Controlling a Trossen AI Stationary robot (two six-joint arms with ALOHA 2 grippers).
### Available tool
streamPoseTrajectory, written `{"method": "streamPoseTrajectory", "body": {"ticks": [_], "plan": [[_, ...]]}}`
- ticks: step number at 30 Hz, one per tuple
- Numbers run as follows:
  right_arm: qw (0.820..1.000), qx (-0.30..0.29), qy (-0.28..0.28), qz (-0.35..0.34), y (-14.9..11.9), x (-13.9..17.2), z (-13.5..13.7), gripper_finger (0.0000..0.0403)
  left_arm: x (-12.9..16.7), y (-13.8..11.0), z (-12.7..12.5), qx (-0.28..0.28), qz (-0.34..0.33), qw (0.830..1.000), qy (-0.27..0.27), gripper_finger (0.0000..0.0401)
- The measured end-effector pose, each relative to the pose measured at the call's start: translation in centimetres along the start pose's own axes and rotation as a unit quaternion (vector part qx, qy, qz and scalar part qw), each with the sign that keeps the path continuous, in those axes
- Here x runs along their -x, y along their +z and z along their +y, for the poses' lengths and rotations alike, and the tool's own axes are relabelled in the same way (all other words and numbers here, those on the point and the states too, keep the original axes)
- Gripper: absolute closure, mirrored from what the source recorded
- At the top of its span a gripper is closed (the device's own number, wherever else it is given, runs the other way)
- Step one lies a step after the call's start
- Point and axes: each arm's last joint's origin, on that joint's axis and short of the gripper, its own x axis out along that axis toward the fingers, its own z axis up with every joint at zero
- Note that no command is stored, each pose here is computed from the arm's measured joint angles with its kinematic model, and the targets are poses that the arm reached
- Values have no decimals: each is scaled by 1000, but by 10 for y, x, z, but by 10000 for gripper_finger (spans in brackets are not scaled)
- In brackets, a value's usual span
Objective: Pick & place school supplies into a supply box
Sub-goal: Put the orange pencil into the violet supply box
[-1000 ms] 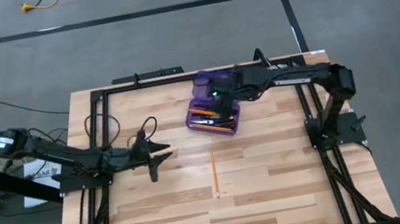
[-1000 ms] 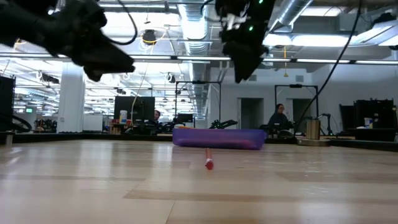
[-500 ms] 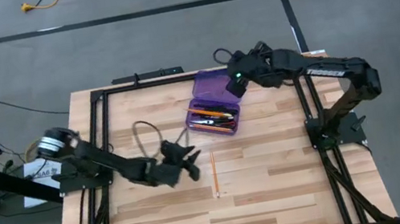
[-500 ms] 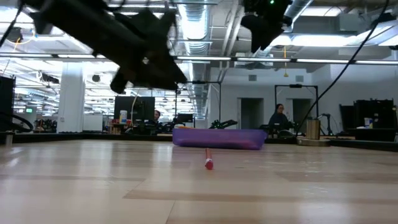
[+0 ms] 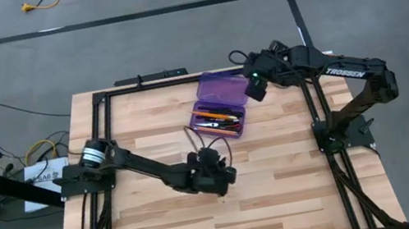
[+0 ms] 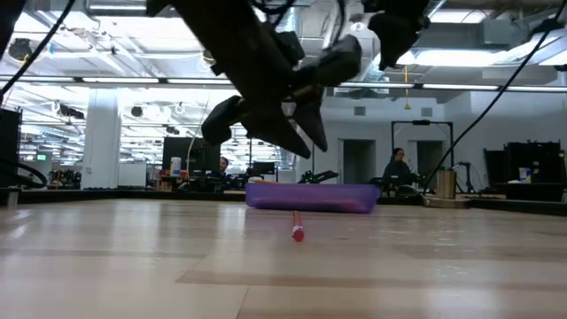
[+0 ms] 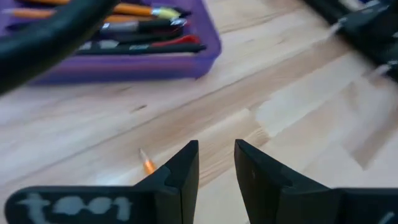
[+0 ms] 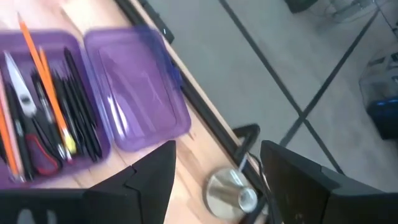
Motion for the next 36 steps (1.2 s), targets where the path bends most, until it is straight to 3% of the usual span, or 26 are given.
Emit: {"method": "streamPoseTrajectory", "body": {"ticks": [8,17,36], "plan": [[998,48,-3,29,-7,1,0,173,-15,-4,-18,35,31,995,86,312],[996,79,-2,32,-7,1,0,173,-23,-11,-34,53,57,992,95,291],[995,91,-1,31,-7,1,0,173,-11,-22,-26,73,107,981,147,279]]}}
